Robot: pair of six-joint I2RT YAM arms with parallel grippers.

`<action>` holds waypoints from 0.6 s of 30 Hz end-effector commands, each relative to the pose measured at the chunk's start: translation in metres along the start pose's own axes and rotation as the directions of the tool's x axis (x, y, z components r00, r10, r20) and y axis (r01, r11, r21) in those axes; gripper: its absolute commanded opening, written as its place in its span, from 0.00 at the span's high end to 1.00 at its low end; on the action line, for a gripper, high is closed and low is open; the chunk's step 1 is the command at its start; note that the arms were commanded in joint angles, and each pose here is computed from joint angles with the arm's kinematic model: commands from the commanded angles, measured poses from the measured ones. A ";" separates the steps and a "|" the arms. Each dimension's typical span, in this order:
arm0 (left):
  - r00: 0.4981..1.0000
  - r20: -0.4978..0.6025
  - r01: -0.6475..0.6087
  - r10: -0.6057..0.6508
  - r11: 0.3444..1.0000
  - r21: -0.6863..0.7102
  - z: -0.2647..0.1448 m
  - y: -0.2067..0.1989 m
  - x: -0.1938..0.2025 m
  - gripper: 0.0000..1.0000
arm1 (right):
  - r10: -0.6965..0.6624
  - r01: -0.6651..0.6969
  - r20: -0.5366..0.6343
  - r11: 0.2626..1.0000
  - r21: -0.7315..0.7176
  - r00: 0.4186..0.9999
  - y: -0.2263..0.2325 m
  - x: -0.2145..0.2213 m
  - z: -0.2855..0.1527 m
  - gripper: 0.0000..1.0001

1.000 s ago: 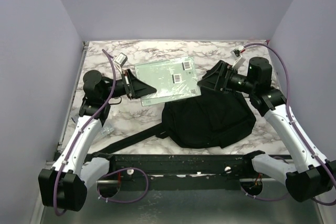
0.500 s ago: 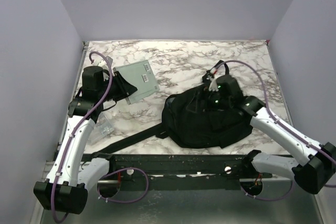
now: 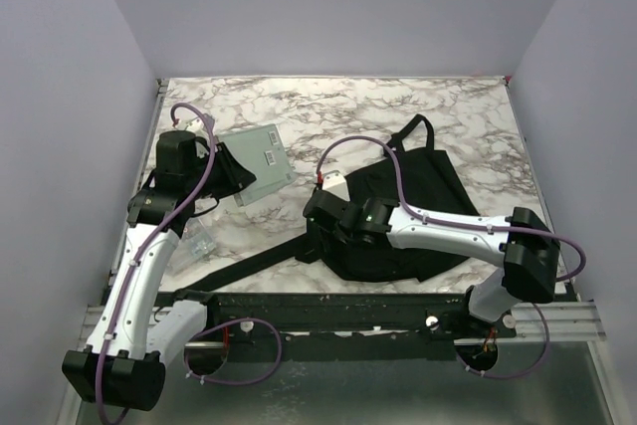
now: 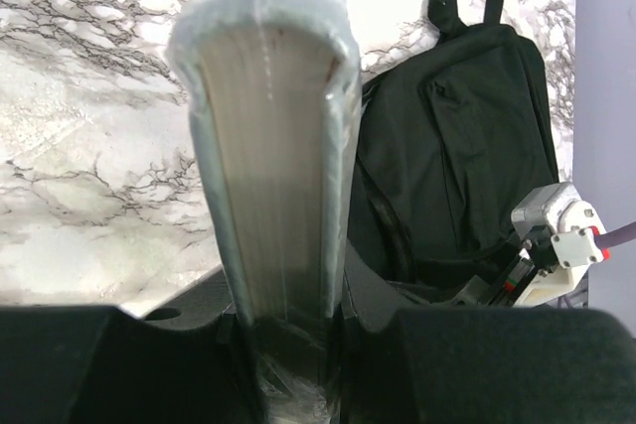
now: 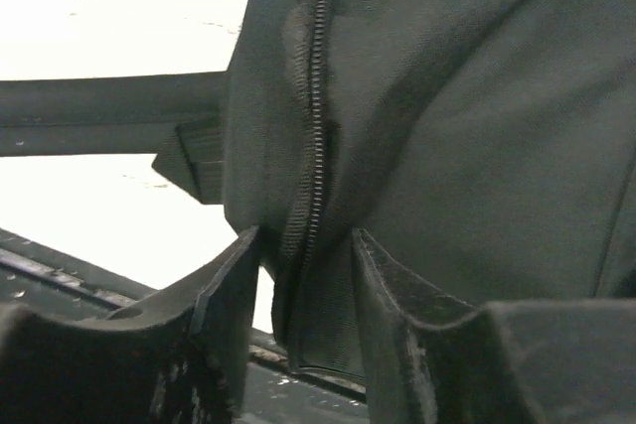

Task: Pack the student bag
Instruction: Place the book in the student bag.

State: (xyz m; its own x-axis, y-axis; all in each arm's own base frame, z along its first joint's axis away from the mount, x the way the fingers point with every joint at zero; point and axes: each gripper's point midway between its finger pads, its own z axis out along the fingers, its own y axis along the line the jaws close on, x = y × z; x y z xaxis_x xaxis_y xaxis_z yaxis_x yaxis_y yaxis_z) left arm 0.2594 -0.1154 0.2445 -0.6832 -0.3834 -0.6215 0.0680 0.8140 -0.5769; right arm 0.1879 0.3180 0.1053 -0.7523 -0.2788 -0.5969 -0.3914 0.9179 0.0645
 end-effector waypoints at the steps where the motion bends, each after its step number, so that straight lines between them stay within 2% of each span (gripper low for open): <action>1: 0.992 0.108 -0.080 0.072 0.994 0.074 -0.011 -0.019 -0.021 1.00 | -0.027 0.018 0.055 0.985 0.170 0.998 -0.027 -0.010 -0.004 0.60; 3: 0.992 0.101 -0.082 0.074 0.994 0.074 -0.010 -0.018 -0.018 1.00 | -0.022 0.009 0.074 0.986 0.168 0.997 -0.029 -0.014 -0.010 0.65; 5: 0.993 0.093 -0.086 0.079 0.993 0.079 -0.009 -0.019 -0.016 1.00 | -0.028 0.016 0.088 0.990 0.139 0.996 -0.027 -0.016 -0.015 0.76; 7: 0.993 0.085 -0.088 0.081 0.992 0.090 -0.010 -0.020 -0.013 1.00 | -0.030 0.017 0.096 0.992 0.126 0.995 -0.027 -0.019 -0.019 0.97; 8: 0.994 0.080 -0.087 0.080 0.991 0.097 -0.010 -0.021 -0.012 1.00 | -0.036 0.024 0.097 0.992 0.124 0.995 -0.027 -0.020 -0.020 0.99; 15: 0.998 0.012 -0.056 0.054 0.972 0.229 -0.023 -0.048 0.006 1.00 | 0.017 -0.041 0.147 0.986 0.161 0.989 -0.064 -0.047 -0.035 0.99; 18: 0.999 -0.017 -0.033 0.039 0.959 0.280 -0.031 -0.061 0.015 1.00 | 0.087 -0.108 0.197 0.989 0.097 0.976 -0.087 -0.069 -0.046 1.00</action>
State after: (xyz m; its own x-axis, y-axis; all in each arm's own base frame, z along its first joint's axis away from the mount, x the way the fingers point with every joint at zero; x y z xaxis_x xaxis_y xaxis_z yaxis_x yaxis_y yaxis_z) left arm 0.2407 -0.1307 0.2436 -0.7187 -0.3492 -0.6013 0.1292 0.7826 -0.6089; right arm 0.2202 0.2736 0.1399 -0.7090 -0.2372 -0.6642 -0.3026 0.9530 -0.0174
